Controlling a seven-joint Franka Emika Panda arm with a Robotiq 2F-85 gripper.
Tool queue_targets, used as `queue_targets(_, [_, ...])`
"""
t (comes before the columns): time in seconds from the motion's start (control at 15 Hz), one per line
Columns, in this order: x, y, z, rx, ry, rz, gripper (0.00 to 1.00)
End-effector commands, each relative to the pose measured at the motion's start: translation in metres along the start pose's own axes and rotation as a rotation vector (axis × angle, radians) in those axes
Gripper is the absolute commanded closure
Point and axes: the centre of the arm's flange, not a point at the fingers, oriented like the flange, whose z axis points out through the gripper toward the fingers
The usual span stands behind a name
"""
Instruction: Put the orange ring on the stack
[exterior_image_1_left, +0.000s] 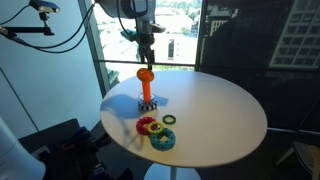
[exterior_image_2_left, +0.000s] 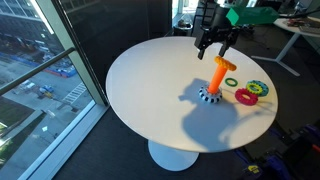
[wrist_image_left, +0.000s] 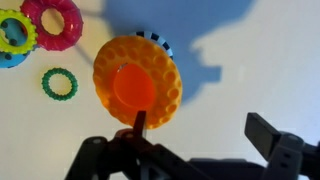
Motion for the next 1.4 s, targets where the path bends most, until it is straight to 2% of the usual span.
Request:
queue_targets(0.0, [-0.010, 0.005, 0.001, 0.027, 0.012, -0.014, 0.00])
queue_targets(0.8, [-0.022, 0.010, -0.017, 0.005, 0.035, -0.002, 0.00])
queue_targets(1.33, [-0.034, 0.011, -0.022, -0.026, -0.021, -0.014, 0.00])
